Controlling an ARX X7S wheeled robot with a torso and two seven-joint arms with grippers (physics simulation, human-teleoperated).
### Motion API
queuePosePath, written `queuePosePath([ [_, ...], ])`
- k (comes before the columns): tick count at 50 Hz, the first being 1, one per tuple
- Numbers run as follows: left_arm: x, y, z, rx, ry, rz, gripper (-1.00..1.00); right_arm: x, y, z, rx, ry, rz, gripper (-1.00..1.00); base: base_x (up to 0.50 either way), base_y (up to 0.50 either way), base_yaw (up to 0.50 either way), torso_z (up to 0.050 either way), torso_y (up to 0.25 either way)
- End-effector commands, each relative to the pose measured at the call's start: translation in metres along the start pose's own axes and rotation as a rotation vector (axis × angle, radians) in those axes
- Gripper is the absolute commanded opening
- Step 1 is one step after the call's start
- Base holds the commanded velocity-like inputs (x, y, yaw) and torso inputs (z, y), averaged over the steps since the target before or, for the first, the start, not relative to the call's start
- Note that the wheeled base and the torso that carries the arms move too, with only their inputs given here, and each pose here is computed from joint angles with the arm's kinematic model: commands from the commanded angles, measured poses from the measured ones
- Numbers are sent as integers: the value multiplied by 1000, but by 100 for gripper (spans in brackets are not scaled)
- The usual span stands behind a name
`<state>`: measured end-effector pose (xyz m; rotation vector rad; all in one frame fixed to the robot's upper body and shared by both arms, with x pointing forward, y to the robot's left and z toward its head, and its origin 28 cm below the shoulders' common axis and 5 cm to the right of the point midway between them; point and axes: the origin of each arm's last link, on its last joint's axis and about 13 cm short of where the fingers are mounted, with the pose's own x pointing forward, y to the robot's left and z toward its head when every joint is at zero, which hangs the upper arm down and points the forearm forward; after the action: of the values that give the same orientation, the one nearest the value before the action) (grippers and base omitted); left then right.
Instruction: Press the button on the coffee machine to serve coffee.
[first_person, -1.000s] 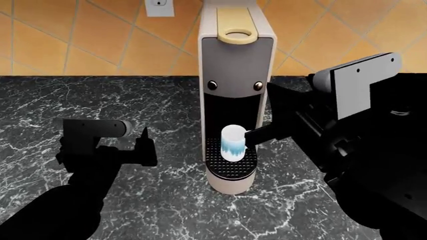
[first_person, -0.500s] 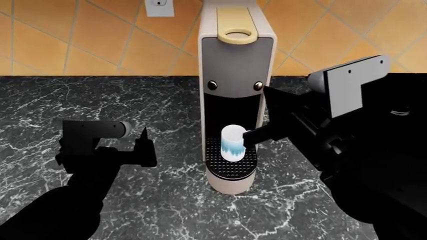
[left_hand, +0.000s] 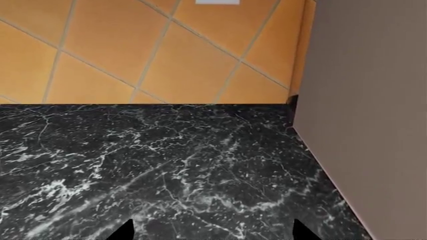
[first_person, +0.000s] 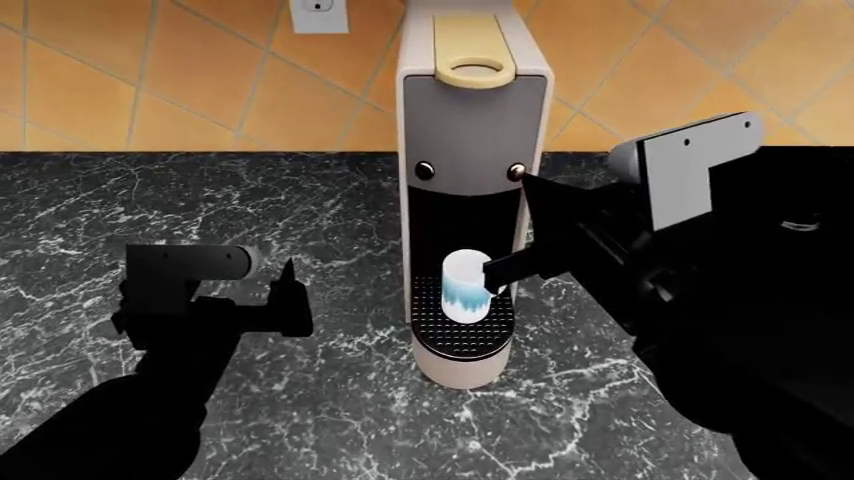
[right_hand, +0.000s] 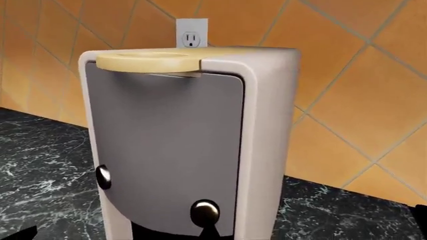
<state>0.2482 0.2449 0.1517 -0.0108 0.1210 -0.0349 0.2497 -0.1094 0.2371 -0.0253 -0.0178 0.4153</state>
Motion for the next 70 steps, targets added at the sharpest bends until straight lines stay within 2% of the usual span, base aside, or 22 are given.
queuePosePath([
  [1, 0, 0, -1, 0, 4, 0, 100, 4, -2, -1, 5, 4, 3, -100, 0, 0, 0, 0, 0],
  [22, 0, 1, -4, -4, 7, 3, 100, 13, 0, 0, 0, 8, 33, -100, 3, 1, 2, 0, 0],
  [41, 1, 0, -3, -3, 6, -1, 100, -2, 2, 1, -9, -4, 19, -100, 4, 2, 5, 0, 0],
  [58, 0, -1, -4, -4, 6, -5, 100, -33, 5, -5, 4, -29, -65, -100, 0, 0, 0, 0, 0],
  [70, 0, -1, -5, 1, 5, 0, 100, -40, -6, -27, 6, 9, -210, -100, 0, 0, 0, 0, 0],
])
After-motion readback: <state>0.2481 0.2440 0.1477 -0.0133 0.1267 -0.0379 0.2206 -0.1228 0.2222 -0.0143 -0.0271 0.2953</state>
